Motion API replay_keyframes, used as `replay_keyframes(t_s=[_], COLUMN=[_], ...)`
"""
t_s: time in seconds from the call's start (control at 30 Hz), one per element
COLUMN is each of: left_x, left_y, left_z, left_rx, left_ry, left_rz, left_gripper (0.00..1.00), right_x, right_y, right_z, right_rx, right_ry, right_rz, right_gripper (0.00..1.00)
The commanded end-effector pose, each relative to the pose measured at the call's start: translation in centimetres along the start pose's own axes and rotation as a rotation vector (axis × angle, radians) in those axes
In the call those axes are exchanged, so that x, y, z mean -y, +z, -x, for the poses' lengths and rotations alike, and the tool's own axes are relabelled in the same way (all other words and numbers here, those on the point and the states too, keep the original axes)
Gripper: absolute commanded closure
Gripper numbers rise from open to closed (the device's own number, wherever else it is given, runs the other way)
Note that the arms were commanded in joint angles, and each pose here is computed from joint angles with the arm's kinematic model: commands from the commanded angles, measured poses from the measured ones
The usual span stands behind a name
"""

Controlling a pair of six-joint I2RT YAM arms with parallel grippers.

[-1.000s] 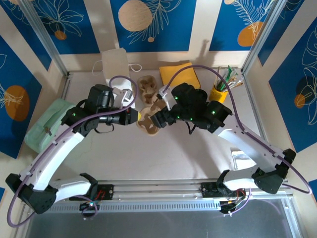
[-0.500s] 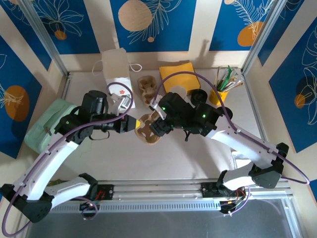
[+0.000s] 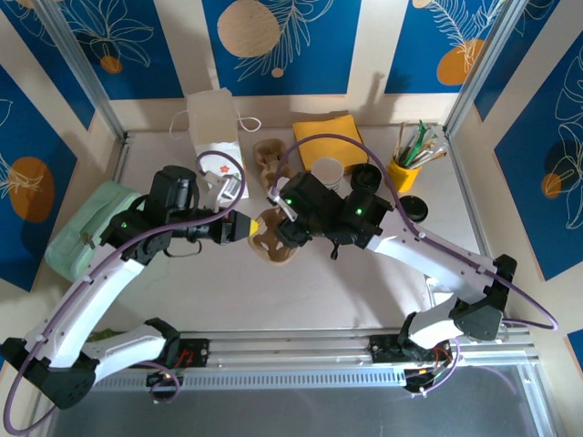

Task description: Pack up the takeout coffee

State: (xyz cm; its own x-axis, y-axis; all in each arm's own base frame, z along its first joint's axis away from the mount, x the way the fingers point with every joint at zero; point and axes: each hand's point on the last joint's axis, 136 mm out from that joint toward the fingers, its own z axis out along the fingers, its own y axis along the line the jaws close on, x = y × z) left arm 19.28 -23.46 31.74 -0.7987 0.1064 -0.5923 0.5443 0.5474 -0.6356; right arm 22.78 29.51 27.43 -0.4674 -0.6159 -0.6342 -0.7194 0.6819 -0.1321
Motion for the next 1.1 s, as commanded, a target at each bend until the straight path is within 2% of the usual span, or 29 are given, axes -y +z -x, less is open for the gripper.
replay_keyframes(t_s=[0.0,0.1,0.2,0.27,0.53,0.83,1.07], left_x=[0.3,0.3,0.4,0.3,0.4,0.5,0.4], left_y=[-0.3,-0.4,-0.4,-0.3,-0.5,-0.3,-0.1], left_z=[0.2,0.2,0.2,0.2,0.3,0.5,0.3], left_rx=[0.017,0.018,0.020,0.017,0.025,0.026,0.022], left_ry=[0.015,0.013,0.013,0.011,0.006,0.001,-0.007], left_rz=[-0.018,-0.017,-0.018,-0.016,-0.021,-0.025,-0.027], left_gripper=[1.00,1.00,1.00,1.00,1.00,1.00,1.00], right_x=[0.3,0.2,0.2,0.2,0.1,0.3,0.1], right_y=[-1.6,-1.9,-1.9,-2.0,-1.9,-1.0,-1.4], right_z=[0.8,0.9,0.8,0.7,0.5,-0.1,0.3], right_rx=[0.064,0.077,0.075,0.073,0.075,0.036,0.063], right_ry=[0.013,0.018,0.023,0.024,0.016,0.018,0.015], right_rz=[-0.005,0.008,0.007,0.011,0.020,0.004,0.022], right_gripper=[0.42,0.39,0.30,0.28,0.34,0.31,0.41])
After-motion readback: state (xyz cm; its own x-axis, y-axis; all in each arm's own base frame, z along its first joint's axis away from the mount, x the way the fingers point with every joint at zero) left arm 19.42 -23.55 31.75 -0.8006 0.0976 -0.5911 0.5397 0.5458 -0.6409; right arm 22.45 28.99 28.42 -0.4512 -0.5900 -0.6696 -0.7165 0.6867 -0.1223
